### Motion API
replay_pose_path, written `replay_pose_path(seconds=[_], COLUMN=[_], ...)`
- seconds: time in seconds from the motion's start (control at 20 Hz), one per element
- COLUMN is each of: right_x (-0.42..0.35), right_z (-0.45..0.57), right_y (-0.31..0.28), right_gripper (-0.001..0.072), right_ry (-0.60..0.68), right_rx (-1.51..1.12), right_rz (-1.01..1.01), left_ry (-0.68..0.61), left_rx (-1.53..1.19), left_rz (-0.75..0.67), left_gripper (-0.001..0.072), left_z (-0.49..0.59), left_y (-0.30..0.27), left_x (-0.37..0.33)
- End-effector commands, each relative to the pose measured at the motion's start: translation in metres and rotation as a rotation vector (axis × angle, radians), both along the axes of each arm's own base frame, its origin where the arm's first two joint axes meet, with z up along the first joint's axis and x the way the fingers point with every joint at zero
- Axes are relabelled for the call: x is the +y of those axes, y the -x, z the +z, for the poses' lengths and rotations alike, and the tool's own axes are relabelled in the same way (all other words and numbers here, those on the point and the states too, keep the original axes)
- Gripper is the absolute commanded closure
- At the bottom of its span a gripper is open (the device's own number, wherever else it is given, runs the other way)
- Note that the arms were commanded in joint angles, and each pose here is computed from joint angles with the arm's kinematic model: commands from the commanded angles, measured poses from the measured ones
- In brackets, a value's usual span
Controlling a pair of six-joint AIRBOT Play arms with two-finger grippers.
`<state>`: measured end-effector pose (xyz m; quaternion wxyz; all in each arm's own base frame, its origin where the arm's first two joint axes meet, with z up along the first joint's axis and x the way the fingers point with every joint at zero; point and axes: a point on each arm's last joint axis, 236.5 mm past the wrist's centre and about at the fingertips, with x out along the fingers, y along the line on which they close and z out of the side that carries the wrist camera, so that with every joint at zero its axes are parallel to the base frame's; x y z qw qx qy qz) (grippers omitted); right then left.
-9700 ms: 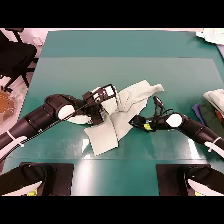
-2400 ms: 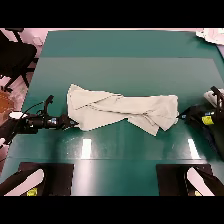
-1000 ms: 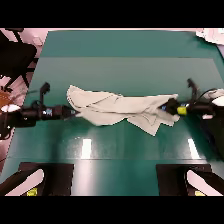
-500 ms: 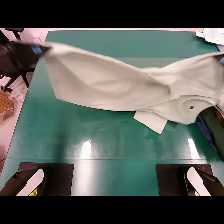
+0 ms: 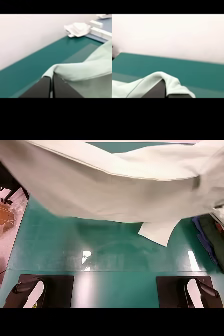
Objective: Fold the shirts.
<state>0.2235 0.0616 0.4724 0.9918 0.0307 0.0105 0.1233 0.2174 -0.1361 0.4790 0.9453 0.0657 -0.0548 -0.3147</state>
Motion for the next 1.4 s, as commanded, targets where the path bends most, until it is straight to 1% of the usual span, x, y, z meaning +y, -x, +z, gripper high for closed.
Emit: replay_pose_path(seconds=[0.0,0.1,0.25,0.3,0.4,0.45,0.55,0.65,0.8,0.9,1.0,1.1,1.25,1.35], right_x=[0.011,0.021,0.033,0.035,0.031,0.027,0.019,0.008,-0.002,-0.005,0.002,0.012,0.02,0.016], right_z=[0.052,0.072,0.103,0.109,0.108,0.102,0.068,0.017,-0.055,-0.108,-0.158,-0.2,-0.254,-0.286], right_y=[0.052,0.074,0.094,0.095,0.085,0.073,0.036,-0.001,-0.049,-0.076,-0.102,-0.131,-0.176,-0.204], right_gripper=[0.069,0.0689,0.069,0.069,0.0689,0.069,0.0689,0.0689,0.0689,0.0689,0.0689,0.0689,0.0689,0.0689], right_ry=[0.151,0.229,0.275,0.284,0.288,0.277,0.215,0.143,-0.04,-0.126,-0.169,-0.191,-0.209,-0.233], right_rx=[-0.196,-0.271,-0.368,-0.38,-0.348,-0.307,-0.162,0.028,0.246,0.384,0.491,0.559,0.607,0.642], right_rz=[-0.107,-0.129,-0.135,-0.133,-0.12,-0.104,-0.021,0.055,0.18,0.24,0.314,0.363,0.37,0.342], left_ry=[-0.034,-0.044,-0.059,-0.07,-0.1,-0.07,-0.039,-0.058,-0.101,-0.089,-0.056,-0.036,0.063,0.088], left_rx=[-0.178,-0.28,-0.396,-0.395,-0.323,-0.256,-0.105,0.053,0.29,0.422,0.548,0.616,0.617,0.604], left_rz=[0.155,0.245,0.363,0.379,0.362,0.344,0.305,0.269,0.233,0.222,0.217,0.204,0.16,0.152], left_gripper=[0.0687,0.0686,0.0685,0.0685,0.0685,0.0685,0.0685,0.0684,0.0684,0.0684,0.0684,0.0684,0.0684,0.0684], left_z=[0.033,0.051,0.071,0.07,0.054,0.044,0.019,-0.016,-0.081,-0.126,-0.175,-0.219,-0.252,-0.266], left_y=[0.044,0.066,0.088,0.087,0.077,0.069,0.049,0.026,-0.013,-0.038,-0.065,-0.09,-0.129,-0.158], left_x=[0.017,0.029,0.047,0.05,0.048,0.047,0.044,0.042,0.047,0.052,0.058,0.061,0.057,0.057])
